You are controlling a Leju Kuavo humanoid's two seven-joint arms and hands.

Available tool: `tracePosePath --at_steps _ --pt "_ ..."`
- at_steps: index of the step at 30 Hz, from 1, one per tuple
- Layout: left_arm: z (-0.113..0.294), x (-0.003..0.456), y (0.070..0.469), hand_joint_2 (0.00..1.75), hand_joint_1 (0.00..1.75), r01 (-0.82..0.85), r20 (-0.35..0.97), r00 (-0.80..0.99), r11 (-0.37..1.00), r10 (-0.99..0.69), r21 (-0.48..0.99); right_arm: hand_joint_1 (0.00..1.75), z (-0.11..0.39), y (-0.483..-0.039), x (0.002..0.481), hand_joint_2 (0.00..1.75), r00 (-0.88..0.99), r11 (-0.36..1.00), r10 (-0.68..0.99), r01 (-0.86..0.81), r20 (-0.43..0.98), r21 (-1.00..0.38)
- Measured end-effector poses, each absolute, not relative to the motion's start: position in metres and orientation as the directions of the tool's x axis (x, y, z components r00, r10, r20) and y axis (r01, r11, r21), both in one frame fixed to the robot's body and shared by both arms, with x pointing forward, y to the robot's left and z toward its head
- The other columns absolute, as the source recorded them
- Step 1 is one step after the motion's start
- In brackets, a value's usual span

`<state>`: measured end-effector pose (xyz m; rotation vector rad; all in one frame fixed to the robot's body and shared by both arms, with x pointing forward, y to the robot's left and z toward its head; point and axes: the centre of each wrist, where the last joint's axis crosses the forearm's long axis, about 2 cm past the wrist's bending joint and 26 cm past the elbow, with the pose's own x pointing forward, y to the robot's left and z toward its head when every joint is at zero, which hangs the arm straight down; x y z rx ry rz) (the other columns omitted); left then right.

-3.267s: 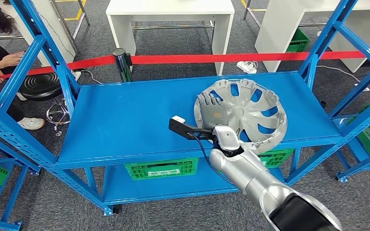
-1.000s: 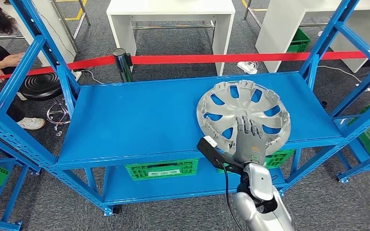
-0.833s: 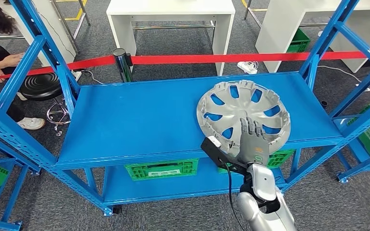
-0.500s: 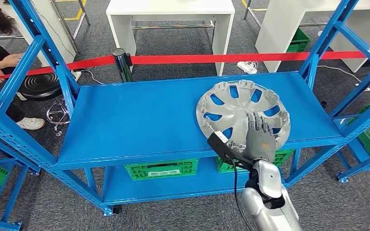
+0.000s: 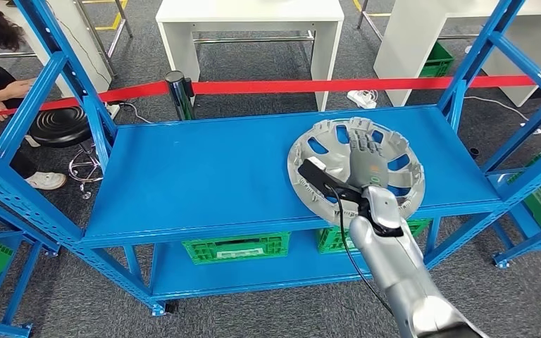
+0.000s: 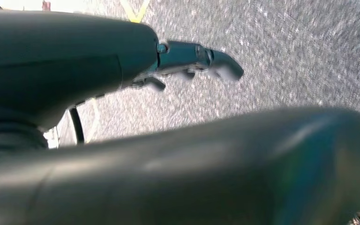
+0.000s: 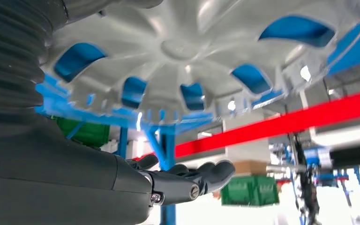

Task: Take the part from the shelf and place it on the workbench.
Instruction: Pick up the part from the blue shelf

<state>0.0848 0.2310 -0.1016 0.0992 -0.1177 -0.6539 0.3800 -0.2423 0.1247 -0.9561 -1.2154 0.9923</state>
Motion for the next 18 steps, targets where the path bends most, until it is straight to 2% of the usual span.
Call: tracePosePath --at_steps 9,18 --pt "-0.102 0.084 0.231 0.0 0.0 0.6 0.073 0.788 0.79 -0.611 0.13 0.0 0.125 -0.211 0.399 1.75 -0.005 0.29 0.955 -0.179 0.296 -0.94" --pt "-0.102 0.081 0.231 0.0 0.0 0.598 0.076 0.789 0.791 -0.609 0.127 0.0 0.153 -0.168 0.391 1.75 -0.171 0.337 0.921 -0.104 0.351 -0.936"
